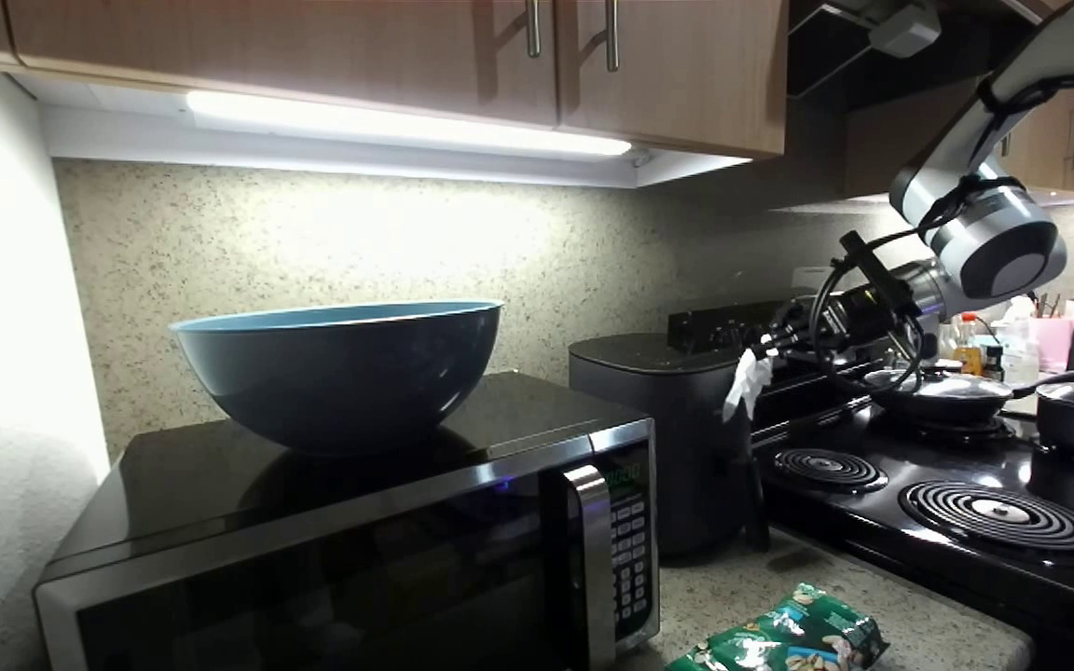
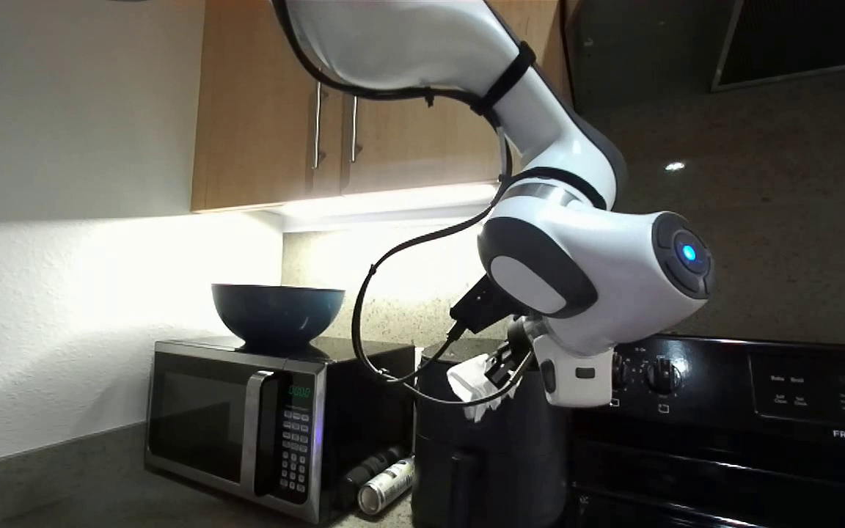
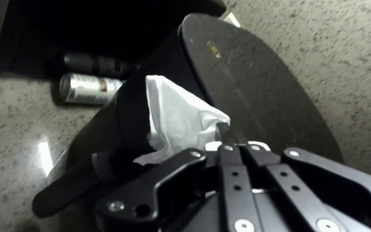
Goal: Use the white napkin from the counter to wipe the air fryer.
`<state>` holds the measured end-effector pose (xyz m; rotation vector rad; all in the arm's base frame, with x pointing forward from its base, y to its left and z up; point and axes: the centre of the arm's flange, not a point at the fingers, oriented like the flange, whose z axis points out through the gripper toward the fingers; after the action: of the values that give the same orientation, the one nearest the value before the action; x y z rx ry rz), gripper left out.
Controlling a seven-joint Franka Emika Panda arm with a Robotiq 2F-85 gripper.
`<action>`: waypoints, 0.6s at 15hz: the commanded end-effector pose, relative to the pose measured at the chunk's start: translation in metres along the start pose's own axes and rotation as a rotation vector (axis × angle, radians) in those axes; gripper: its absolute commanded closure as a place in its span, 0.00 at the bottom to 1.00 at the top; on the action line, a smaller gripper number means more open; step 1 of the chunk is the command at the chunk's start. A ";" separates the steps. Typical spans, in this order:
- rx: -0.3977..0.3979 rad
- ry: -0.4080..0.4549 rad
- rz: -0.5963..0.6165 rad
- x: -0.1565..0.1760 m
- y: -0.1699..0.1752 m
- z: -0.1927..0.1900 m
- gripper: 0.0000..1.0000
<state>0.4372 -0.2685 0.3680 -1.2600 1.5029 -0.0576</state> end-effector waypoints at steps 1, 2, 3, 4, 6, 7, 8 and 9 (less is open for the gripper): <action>-0.112 0.169 0.045 0.014 0.024 -0.001 1.00; -0.142 0.215 0.059 0.021 0.027 0.002 1.00; -0.150 0.240 0.066 0.027 0.030 0.006 1.00; -0.149 0.247 0.074 0.032 0.032 0.014 1.00; -0.129 0.236 0.036 0.032 0.036 0.030 1.00; -0.135 0.227 0.015 0.029 0.039 0.039 1.00; -0.147 0.213 -0.011 0.024 0.044 0.048 1.00; -0.156 0.203 -0.028 0.021 0.047 0.055 1.00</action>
<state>0.4419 -0.2530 0.3122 -1.3912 1.7336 -0.0562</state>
